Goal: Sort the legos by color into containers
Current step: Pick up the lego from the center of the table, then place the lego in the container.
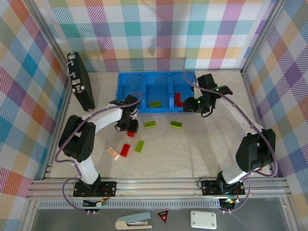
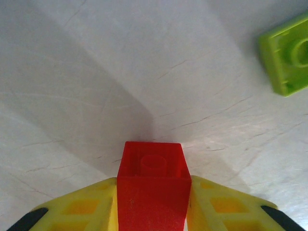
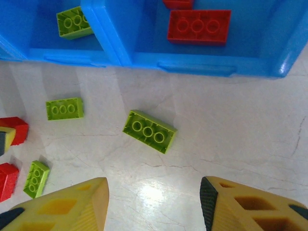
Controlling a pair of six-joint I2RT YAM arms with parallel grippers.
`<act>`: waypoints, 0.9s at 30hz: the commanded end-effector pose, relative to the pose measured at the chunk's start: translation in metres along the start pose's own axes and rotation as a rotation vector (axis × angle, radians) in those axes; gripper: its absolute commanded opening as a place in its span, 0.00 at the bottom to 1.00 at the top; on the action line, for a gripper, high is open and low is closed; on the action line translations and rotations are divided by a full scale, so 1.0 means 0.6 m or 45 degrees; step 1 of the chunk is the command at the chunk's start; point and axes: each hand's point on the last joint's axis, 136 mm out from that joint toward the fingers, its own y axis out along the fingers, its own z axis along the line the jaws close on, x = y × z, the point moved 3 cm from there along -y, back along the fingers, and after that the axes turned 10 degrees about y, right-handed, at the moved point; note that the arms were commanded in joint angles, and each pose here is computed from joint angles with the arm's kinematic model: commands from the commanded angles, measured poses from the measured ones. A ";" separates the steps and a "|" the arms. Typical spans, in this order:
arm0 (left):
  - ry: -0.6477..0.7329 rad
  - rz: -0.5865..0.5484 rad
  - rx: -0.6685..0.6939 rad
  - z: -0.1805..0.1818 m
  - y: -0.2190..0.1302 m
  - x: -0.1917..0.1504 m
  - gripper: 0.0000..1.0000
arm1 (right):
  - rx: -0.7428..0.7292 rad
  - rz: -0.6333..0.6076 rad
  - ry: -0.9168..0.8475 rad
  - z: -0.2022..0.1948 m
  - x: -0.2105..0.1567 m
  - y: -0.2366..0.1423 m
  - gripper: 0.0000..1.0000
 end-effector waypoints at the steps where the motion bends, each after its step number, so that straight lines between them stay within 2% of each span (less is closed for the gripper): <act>1: 0.008 -0.105 -0.075 -0.027 -0.036 0.035 0.36 | -0.037 -0.002 -0.022 -0.008 -0.016 -0.011 0.54; 14: 0.110 -0.348 -0.234 -0.125 -0.110 0.156 0.36 | -0.228 -0.172 0.044 -0.065 -0.057 -0.064 0.52; 27: -0.068 -0.640 -0.559 -0.220 -0.154 0.287 0.36 | -0.285 -0.265 0.089 -0.095 -0.103 -0.109 0.52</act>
